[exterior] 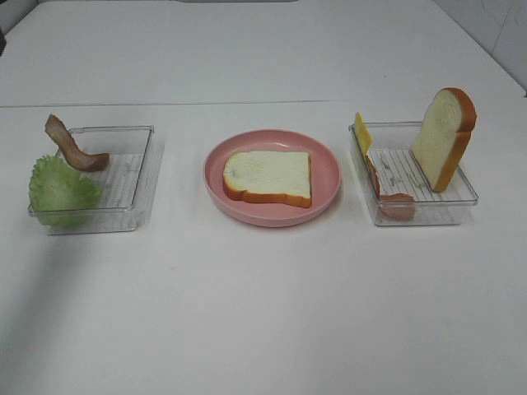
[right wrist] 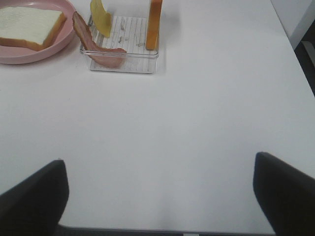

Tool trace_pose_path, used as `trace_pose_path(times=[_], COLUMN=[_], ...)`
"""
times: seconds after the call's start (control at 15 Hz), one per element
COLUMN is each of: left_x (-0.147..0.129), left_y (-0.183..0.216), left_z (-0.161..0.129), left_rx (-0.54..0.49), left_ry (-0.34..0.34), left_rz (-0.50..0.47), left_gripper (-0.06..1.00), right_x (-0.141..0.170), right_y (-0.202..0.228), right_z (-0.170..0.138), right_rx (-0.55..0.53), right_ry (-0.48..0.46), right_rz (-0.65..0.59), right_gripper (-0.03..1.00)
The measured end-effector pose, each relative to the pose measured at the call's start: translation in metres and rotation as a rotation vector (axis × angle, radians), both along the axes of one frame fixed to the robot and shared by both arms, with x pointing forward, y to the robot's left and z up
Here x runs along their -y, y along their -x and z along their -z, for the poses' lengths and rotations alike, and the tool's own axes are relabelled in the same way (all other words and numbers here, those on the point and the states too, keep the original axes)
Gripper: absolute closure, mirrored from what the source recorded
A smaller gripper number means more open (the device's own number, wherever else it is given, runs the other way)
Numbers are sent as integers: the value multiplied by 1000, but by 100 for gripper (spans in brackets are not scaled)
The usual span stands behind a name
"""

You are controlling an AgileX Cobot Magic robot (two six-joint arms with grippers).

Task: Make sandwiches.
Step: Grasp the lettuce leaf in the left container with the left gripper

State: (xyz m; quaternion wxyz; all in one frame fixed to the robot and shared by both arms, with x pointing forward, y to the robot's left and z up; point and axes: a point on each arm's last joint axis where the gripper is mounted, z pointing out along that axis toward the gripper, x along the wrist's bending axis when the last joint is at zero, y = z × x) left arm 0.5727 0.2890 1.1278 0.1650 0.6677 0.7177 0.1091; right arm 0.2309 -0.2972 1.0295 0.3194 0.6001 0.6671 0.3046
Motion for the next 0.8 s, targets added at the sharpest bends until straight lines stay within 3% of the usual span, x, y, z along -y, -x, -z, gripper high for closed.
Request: trace_pose_path(times=[0.33, 0.8], left_x=[-20, -19], left_y=[12, -13], left_z=[23, 70], left_rx=[-84, -44], left_ry=[-9, 29], left_rz=[-38, -33], left_gripper=[4, 4], right_x=[0, 0], right_y=[0, 0], right_z=[0, 0], right_rx=[0, 0], right_ry=[0, 0], right_rz=[0, 0], right_gripper=[-2, -2])
